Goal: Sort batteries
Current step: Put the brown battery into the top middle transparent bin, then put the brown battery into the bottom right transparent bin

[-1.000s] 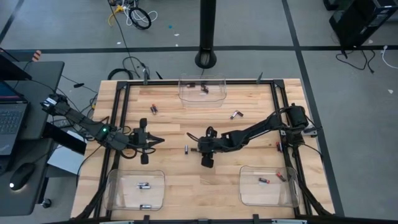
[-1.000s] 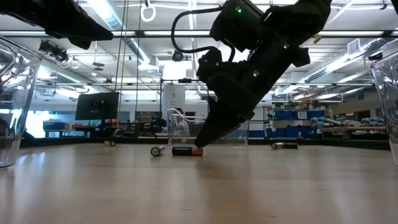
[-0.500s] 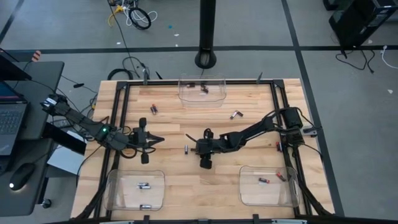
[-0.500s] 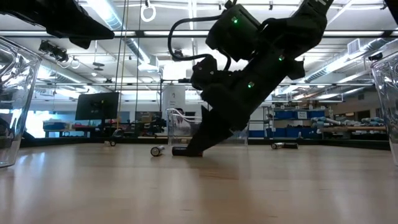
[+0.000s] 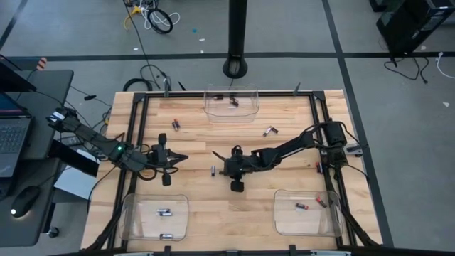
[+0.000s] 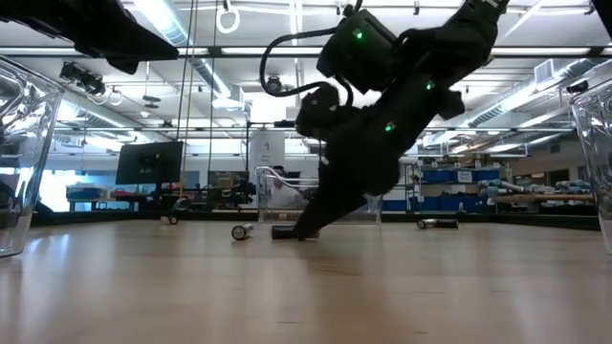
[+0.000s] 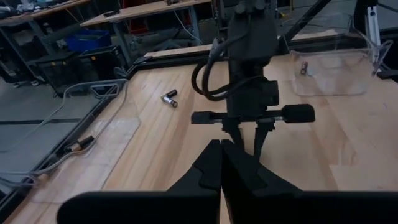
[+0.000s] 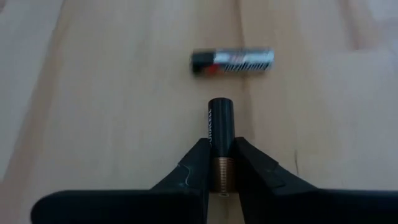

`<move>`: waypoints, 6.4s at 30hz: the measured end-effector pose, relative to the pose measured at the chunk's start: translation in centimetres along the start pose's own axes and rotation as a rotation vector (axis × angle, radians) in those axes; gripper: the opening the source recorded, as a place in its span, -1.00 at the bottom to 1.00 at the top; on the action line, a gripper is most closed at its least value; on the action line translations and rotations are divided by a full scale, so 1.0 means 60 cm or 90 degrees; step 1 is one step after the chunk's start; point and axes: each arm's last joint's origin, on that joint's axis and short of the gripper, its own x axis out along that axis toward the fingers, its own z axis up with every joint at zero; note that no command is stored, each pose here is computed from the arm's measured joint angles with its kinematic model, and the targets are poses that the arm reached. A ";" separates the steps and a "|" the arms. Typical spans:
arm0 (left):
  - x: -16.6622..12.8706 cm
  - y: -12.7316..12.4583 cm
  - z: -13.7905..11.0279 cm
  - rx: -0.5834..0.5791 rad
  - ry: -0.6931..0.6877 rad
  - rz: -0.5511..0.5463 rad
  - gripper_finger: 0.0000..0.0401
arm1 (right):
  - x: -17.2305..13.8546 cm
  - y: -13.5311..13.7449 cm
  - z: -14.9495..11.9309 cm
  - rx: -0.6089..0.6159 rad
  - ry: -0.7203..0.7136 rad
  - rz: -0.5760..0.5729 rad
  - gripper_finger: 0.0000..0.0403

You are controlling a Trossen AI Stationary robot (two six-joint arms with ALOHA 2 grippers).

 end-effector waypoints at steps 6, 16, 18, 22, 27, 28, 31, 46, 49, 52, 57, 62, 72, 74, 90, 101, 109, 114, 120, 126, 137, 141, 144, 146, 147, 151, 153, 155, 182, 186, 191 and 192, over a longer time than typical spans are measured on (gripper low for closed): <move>0.003 -0.002 0.000 0.005 0.000 0.003 -0.95 | -0.064 -0.032 0.044 -0.018 -0.048 -0.016 -0.70; 0.019 -0.014 -0.005 0.013 0.008 0.018 -0.95 | -0.190 -0.188 0.127 0.068 -0.133 -0.154 -0.70; 0.022 -0.016 -0.005 0.016 0.006 0.018 -0.95 | -0.205 -0.230 0.147 0.077 -0.123 -0.189 -0.70; 0.026 -0.020 -0.004 0.023 -0.002 0.018 -0.95 | -0.221 -0.320 0.180 0.103 -0.119 -0.239 -0.70; 0.028 -0.021 -0.004 0.024 -0.002 0.018 -0.95 | -0.187 -0.416 0.184 0.153 -0.063 -0.229 -0.70; 0.028 -0.021 -0.004 0.025 -0.002 0.018 -0.95 | -0.175 -0.430 0.181 0.164 -0.045 -0.221 -0.70; 0.028 -0.020 -0.004 0.036 -0.003 0.019 -0.95 | -0.139 -0.464 0.166 0.195 0.021 -0.202 -0.70; 0.029 -0.019 -0.003 0.029 -0.005 0.022 -0.95 | -0.074 -0.524 0.105 0.272 0.133 -0.171 -0.70; 0.029 -0.019 -0.002 0.027 -0.007 0.022 -0.95 | -0.075 -0.528 0.099 0.279 0.143 -0.171 -0.70; 0.029 -0.019 -0.001 0.024 -0.010 0.021 -0.95 | -0.074 -0.530 0.096 0.289 0.144 -0.172 -0.67; 0.029 -0.020 -0.001 0.024 -0.011 0.021 -0.95 | -0.064 -0.532 0.084 0.302 0.162 -0.160 -0.64; 0.029 -0.020 -0.001 0.022 -0.013 0.021 -0.95 | -0.063 -0.532 0.084 0.304 0.162 -0.159 -0.60; 0.029 -0.020 -0.001 0.023 -0.013 0.022 -0.95 | -0.108 -0.525 0.108 0.294 0.152 -0.209 -0.26; 0.029 -0.020 -0.001 0.023 -0.013 0.022 -0.95 | -0.136 -0.517 0.120 0.295 0.149 -0.215 -0.23; 0.029 -0.019 -0.001 0.025 -0.010 0.022 -0.95 | -0.351 -0.300 0.130 0.234 0.231 -0.233 -0.36; 0.029 -0.020 -0.001 0.026 -0.013 0.022 -0.95 | -0.290 -0.224 -0.035 0.317 0.306 -0.225 -0.07; 0.029 -0.020 -0.001 0.024 -0.012 0.022 -0.95 | -0.310 -0.170 -0.078 0.342 0.463 -0.230 0.09; 0.029 -0.020 -0.002 0.010 -0.010 0.022 -0.95 | -0.332 -0.116 -0.089 0.325 0.567 -0.183 0.07; 0.029 -0.020 -0.002 0.010 -0.008 0.022 -0.95 | -0.325 -0.050 -0.097 0.256 0.636 -0.128 0.05; 0.029 -0.020 -0.003 0.010 -0.008 0.021 -0.95 | -0.303 -0.016 -0.134 0.169 0.747 -0.105 0.21; 0.029 -0.020 -0.003 0.014 -0.006 0.021 -0.95 | -0.255 -0.010 -0.215 0.083 0.905 -0.066 0.53; 0.029 -0.020 -0.003 0.015 -0.006 0.021 -0.95 | -0.244 -0.016 -0.239 0.053 0.948 -0.069 0.53; 0.029 -0.020 -0.003 0.015 -0.006 0.020 -0.95 | -0.234 -0.020 -0.259 0.039 0.966 -0.060 0.53; 0.029 -0.020 -0.003 0.015 -0.006 0.020 -0.95 | -0.229 -0.022 -0.271 0.039 0.982 -0.062 0.54; 0.029 -0.020 -0.003 0.015 -0.005 0.019 -0.95 | -0.228 -0.023 -0.274 0.041 0.989 -0.065 0.54; 0.029 -0.020 -0.003 0.016 -0.006 0.018 -0.95 | -0.216 -0.024 -0.281 0.039 0.996 -0.086 0.54; 0.029 -0.020 -0.003 0.016 -0.006 0.018 -0.95 | -0.214 -0.026 -0.284 0.041 1.005 -0.092 0.53; 0.029 -0.020 -0.003 0.016 -0.006 0.018 -0.95 | -0.211 -0.029 -0.285 0.051 1.008 -0.097 0.52; 0.029 -0.020 -0.003 0.015 -0.006 0.018 -0.95 | -0.194 -0.031 -0.245 0.032 0.947 -0.087 -0.93; 0.029 -0.020 -0.003 0.015 -0.006 0.018 -0.95 | -0.189 -0.029 -0.228 0.024 0.924 -0.088 -0.96; 0.029 -0.020 -0.003 0.015 -0.006 0.018 -0.95 | -0.189 -0.026 -0.207 0.024 0.918 -0.087 -0.92; 0.029 -0.020 -0.003 0.015 -0.006 0.018 -0.95 | -0.192 -0.026 -0.202 0.021 0.919 -0.091 -0.92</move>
